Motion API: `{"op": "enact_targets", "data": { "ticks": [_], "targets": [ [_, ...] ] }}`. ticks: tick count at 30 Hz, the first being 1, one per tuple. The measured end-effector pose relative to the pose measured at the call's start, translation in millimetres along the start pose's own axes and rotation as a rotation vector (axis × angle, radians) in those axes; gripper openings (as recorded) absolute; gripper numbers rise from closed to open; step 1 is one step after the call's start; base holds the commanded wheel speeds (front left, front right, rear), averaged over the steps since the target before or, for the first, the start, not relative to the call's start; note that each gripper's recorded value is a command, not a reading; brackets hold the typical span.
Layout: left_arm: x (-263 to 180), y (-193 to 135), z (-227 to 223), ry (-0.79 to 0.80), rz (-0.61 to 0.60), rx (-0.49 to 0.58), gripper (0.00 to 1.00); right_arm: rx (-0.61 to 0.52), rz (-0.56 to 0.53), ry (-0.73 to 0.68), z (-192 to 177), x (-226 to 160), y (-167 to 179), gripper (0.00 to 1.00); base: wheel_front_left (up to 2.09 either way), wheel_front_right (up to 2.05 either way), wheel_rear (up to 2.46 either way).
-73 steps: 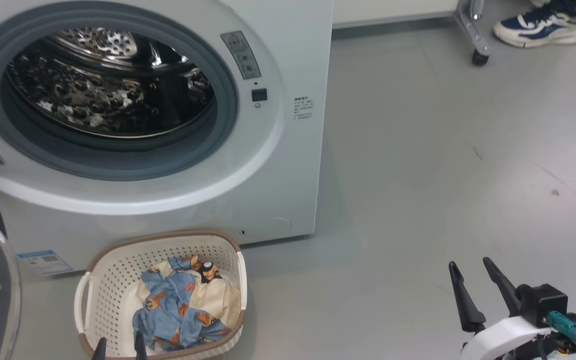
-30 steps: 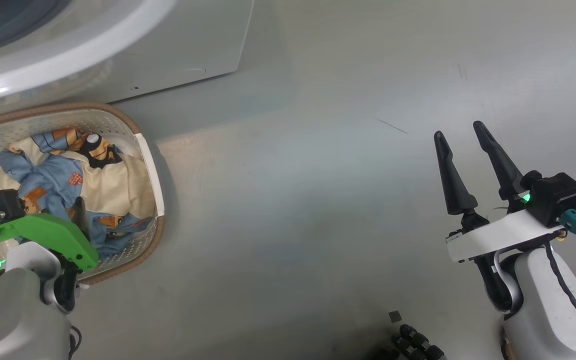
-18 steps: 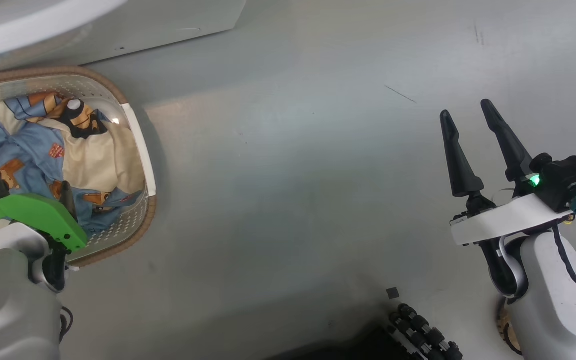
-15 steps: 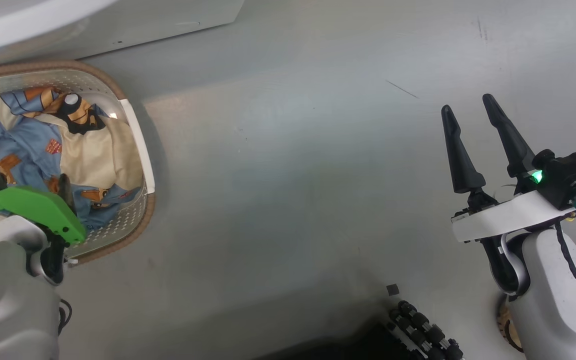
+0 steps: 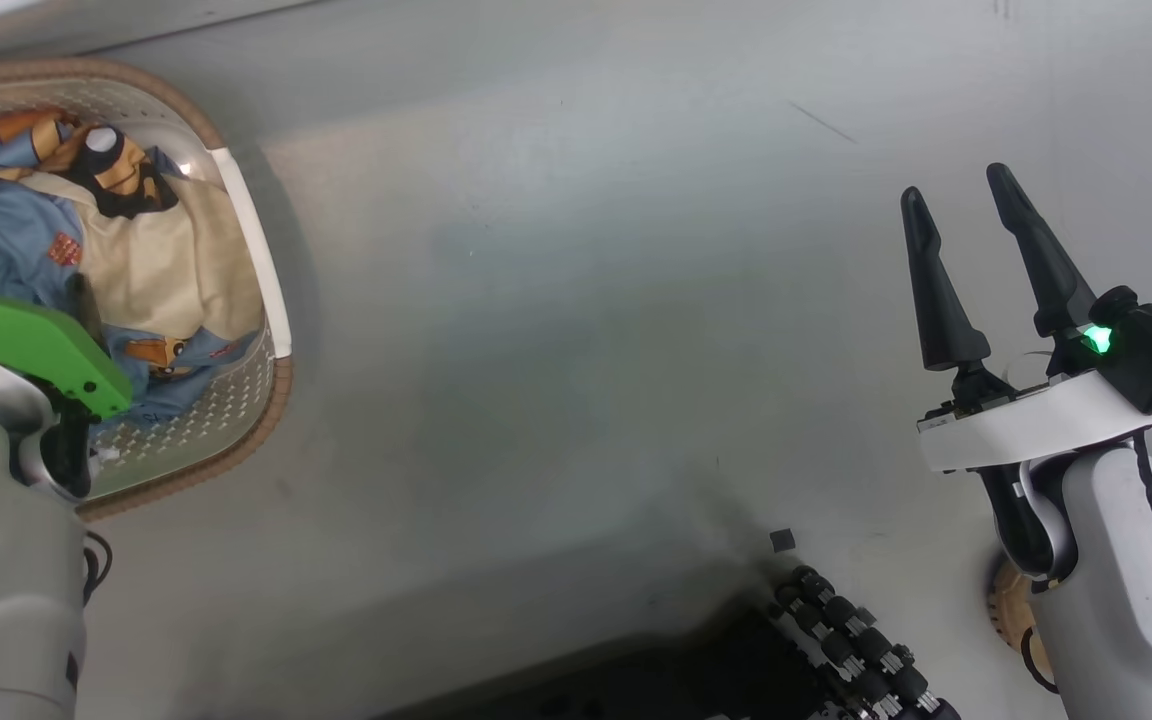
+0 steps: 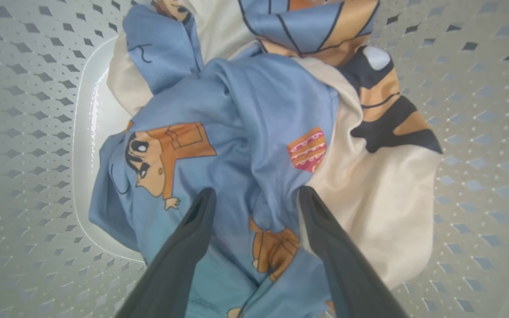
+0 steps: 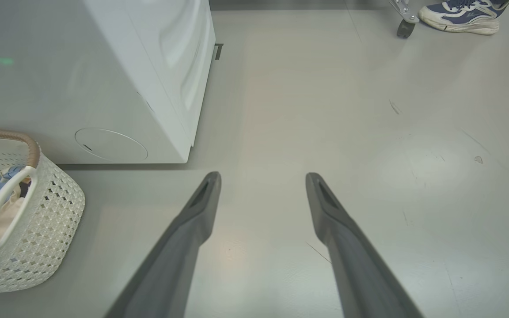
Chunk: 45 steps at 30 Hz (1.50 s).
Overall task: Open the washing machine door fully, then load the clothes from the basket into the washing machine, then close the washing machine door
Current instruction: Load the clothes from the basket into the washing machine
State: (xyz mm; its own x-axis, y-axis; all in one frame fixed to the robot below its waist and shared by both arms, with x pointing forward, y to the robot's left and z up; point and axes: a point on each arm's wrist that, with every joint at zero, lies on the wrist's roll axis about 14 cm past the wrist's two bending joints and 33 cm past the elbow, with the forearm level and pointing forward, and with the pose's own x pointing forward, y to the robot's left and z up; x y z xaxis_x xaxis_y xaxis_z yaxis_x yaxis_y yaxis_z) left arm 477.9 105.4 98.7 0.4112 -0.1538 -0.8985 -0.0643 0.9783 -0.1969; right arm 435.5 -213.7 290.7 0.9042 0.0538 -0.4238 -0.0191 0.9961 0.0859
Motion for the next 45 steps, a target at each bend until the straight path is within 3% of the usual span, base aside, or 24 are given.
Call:
{"op": "enact_targets", "data": {
  "ticks": [7,8,11,14,17,30,38,45],
  "targets": [
    [17.0,-2.2,-2.3,0.007,-0.003,-0.016,1.0,-0.01,-0.003,0.025,-12.0,6.4,-4.5,1.0,0.0,0.0,0.0],
    [18.9,-2.3,-4.5,0.013,-0.003,-0.018,0.96,-0.011,-0.001,0.025,-12.6,8.2,-4.4,1.0,0.0,0.0,0.0],
    [23.5,-2.3,-11.2,0.025,-0.002,-0.023,0.49,-0.014,0.005,0.025,-14.7,12.8,-4.3,1.0,0.0,0.0,0.0],
    [25.9,-2.7,-18.4,0.033,-0.002,-0.029,0.34,-0.015,0.007,0.029,-17.3,15.5,-4.3,1.0,0.0,0.0,0.0],
    [26.2,-4.5,-19.9,0.026,-0.004,-0.032,0.0,-0.016,0.001,0.027,-17.0,16.7,-6.3,1.0,0.0,0.0,0.0],
    [-3.6,-16.8,15.5,-0.184,-0.039,-0.056,0.0,-0.007,0.019,-0.019,1.3,18.6,1.6,1.0,0.0,0.0,0.0],
    [-45.6,-19.5,40.2,-0.356,-0.055,-0.086,0.0,0.01,0.048,-0.123,40.9,21.6,15.6,1.0,0.0,0.0,0.0],
    [-81.8,-18.9,50.8,-0.408,-0.064,-0.088,0.0,0.015,0.056,-0.2,73.1,16.1,20.7,1.0,0.0,0.0,0.0]
  ]
}}
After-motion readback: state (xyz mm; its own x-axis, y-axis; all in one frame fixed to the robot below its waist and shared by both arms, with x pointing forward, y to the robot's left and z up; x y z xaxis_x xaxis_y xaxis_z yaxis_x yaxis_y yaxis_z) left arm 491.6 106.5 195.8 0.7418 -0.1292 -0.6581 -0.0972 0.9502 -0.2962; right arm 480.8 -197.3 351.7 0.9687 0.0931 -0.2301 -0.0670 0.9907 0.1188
